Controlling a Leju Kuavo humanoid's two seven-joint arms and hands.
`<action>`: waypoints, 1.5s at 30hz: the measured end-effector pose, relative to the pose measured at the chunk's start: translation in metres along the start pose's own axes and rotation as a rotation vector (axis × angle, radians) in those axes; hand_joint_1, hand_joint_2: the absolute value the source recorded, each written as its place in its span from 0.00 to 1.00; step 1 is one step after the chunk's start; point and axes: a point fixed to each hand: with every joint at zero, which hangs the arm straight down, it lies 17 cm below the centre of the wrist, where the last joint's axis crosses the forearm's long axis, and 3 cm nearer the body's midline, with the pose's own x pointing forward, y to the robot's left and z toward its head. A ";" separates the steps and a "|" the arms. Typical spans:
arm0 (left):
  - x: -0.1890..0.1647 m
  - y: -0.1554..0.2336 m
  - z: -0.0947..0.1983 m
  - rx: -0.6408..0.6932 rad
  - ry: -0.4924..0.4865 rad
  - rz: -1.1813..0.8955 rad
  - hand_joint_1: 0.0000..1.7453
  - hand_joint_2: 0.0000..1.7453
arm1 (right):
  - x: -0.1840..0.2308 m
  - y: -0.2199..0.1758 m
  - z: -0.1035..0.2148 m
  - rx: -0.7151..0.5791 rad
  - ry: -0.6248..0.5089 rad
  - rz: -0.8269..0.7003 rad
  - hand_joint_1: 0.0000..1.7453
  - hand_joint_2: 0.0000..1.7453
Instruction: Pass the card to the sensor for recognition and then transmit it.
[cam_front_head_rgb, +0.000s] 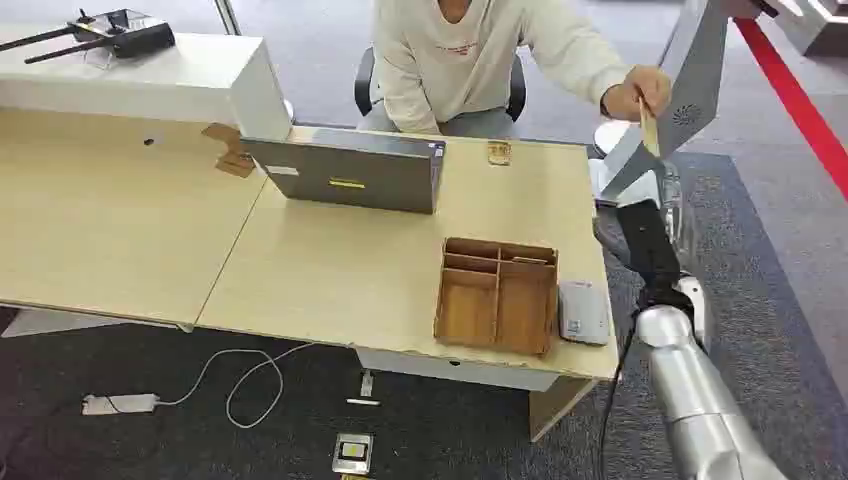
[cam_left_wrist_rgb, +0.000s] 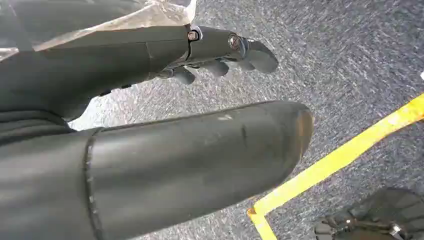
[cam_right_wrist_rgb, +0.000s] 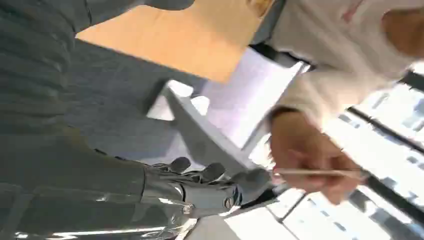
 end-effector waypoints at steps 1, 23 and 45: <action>0.000 0.000 0.000 0.000 0.002 0.004 0.00 0.00 | 0.017 0.010 -0.005 0.018 -0.037 0.014 0.00 1.00; -0.005 -0.003 0.001 -0.010 0.044 0.059 0.00 0.00 | 0.128 0.065 -0.033 0.014 -0.304 0.207 0.00 1.00; -0.007 -0.004 0.001 -0.018 0.055 0.078 0.00 0.00 | 0.105 0.081 -0.034 0.066 -0.231 0.203 1.00 1.00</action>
